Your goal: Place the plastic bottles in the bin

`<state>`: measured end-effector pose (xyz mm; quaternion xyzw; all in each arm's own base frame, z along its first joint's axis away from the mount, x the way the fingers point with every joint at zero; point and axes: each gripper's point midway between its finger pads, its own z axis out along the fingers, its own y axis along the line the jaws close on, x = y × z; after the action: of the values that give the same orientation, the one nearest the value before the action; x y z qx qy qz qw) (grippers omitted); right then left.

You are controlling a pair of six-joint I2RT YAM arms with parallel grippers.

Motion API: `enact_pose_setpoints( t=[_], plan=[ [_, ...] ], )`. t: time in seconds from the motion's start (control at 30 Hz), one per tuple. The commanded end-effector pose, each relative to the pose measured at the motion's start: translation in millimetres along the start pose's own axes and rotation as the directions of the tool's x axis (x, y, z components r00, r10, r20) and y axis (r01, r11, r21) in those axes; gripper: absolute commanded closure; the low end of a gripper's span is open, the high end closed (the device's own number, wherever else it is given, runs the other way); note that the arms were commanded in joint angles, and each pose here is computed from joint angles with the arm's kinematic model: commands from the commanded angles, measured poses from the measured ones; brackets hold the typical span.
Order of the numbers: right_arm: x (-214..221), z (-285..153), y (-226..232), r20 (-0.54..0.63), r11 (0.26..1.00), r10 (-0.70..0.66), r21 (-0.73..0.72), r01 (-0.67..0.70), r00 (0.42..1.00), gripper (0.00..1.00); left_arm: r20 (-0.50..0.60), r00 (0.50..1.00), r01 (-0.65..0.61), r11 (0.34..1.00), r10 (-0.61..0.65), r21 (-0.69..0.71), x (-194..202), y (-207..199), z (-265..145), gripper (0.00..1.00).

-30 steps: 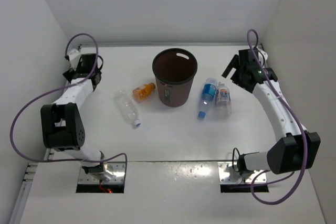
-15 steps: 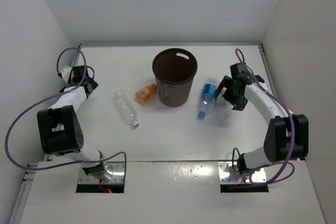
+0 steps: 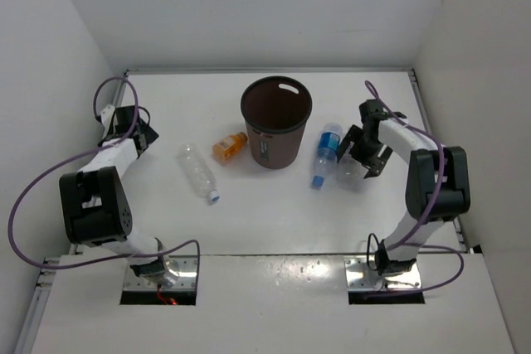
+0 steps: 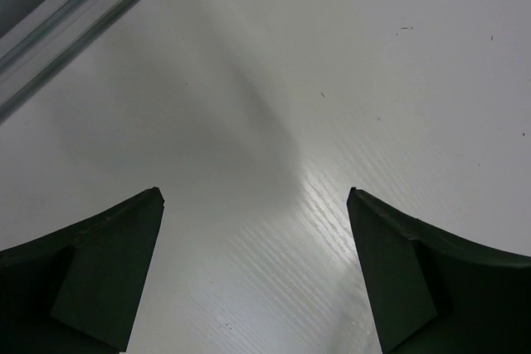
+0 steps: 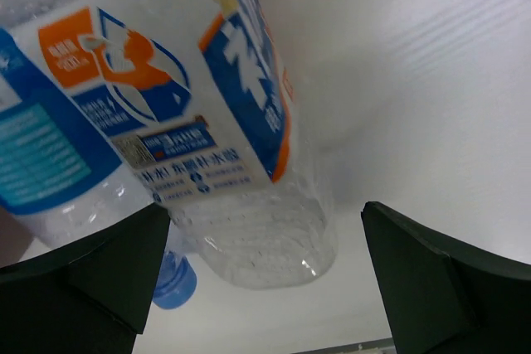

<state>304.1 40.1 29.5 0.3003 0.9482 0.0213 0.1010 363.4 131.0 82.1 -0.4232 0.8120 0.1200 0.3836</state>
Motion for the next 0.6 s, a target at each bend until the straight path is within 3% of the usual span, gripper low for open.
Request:
enact_pose_setpoints(
  t=[0.0,0.23,0.37,0.43,0.47,0.53,0.57],
  plan=[
    [-11.5,2.3,11.0,-0.022,1.0,-0.006,-0.021,0.006,1.0,0.0,0.047,0.999,0.023,0.997,-0.027,0.069,-16.9,-13.0,-8.9,0.0],
    [-9.3,11.0,15.7,-0.068,0.998,0.01,-0.059,-0.014,0.998,0.02,0.032,0.999,0.023,0.995,-0.026,0.094,-12.3,-16.5,-8.8,0.0],
    [1.1,19.5,10.3,-0.108,0.998,0.019,-0.058,-0.025,0.994,0.11,0.032,0.999,0.023,0.995,-0.026,0.094,-12.2,-16.5,-8.8,0.0],
    [3.6,18.6,11.4,-0.108,0.997,0.03,-0.072,-0.038,0.994,0.21,0.01,1.0,-0.002,0.992,0.0,0.129,-5.7,-20.7,-9.1,0.0],
    [4.2,17.8,7.9,-0.109,0.996,0.05,-0.069,-0.058,0.993,0.32,0.01,1.0,-0.002,0.992,0.0,0.129,-5.7,-20.7,-9.1,0.0],
    [-1.9,8.2,9.8,-0.072,0.994,0.059,-0.083,-0.065,0.996,0.36,0.013,1.0,-0.012,0.99,0.01,0.142,-8.5,-23.9,-10.4,0.0],
    [-6.5,5.8,6.9,-0.057,0.994,0.07,-0.081,-0.074,0.996,0.42,0.009,1.0,-0.012,0.989,0.01,0.15,-7.7,-25.2,-10.8,0.0]
  ],
)
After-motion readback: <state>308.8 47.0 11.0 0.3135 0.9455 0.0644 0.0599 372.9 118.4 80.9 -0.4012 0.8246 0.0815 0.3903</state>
